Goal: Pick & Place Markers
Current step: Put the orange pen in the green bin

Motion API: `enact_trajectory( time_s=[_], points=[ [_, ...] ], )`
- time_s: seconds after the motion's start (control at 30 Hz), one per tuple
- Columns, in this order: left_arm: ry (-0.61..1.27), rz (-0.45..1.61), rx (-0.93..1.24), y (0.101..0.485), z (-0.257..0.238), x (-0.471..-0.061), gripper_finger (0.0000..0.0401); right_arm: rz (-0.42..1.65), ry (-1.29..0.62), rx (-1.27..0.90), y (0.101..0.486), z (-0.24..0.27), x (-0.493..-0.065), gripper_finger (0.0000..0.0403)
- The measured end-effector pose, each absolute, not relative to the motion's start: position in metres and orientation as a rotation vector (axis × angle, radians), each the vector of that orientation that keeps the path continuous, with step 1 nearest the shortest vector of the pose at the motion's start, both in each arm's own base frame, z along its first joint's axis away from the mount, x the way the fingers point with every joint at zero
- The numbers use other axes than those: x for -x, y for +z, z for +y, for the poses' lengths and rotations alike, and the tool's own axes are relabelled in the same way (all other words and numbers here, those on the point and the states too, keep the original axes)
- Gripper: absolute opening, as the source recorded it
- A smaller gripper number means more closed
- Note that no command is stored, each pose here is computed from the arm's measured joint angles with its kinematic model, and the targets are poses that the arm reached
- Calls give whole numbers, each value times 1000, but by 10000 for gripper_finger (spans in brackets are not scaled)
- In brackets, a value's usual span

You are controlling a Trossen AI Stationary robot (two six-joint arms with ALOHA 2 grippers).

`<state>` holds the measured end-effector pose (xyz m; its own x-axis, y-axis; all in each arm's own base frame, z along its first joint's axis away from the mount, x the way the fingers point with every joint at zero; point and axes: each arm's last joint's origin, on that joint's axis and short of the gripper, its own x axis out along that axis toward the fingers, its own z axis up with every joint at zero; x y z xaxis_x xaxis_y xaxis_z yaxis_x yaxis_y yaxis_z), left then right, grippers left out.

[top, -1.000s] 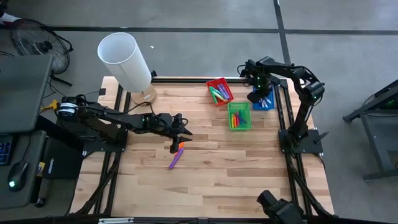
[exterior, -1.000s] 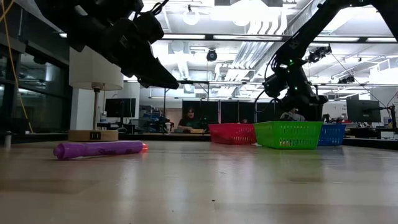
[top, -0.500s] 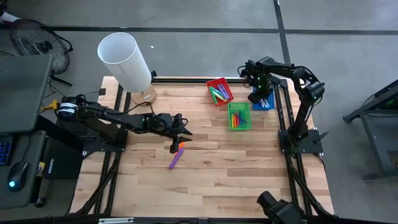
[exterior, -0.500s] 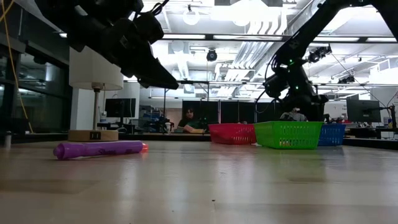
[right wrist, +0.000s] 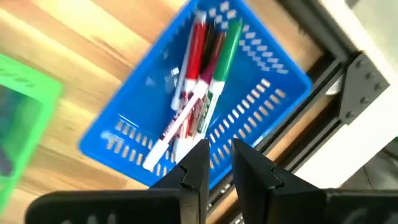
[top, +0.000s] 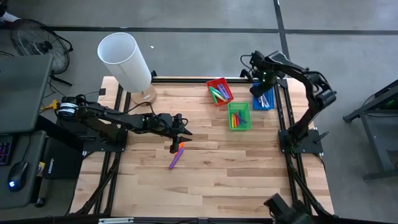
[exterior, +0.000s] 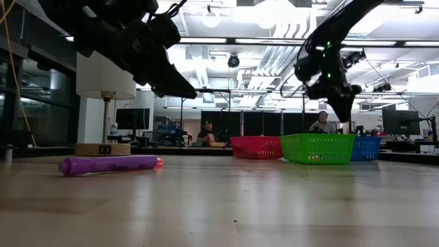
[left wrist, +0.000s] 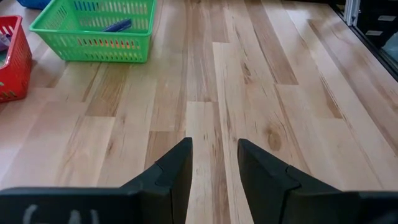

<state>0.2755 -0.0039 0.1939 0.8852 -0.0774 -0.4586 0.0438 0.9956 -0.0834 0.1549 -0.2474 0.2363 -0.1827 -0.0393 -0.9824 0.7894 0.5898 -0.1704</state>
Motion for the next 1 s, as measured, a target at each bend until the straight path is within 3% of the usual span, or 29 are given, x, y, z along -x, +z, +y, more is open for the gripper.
enact_trajectory(
  time_s=[0.4, 1.0],
  points=[
    [-61, 507, 72, 192, -4, -274, 124, 1383, -799, -561, 277, -219, -161, 55],
    [-34, 559, 78, 187, -3, -272, 124, 1416, -641, -422, 283, -169, -203, 55]
  ],
)
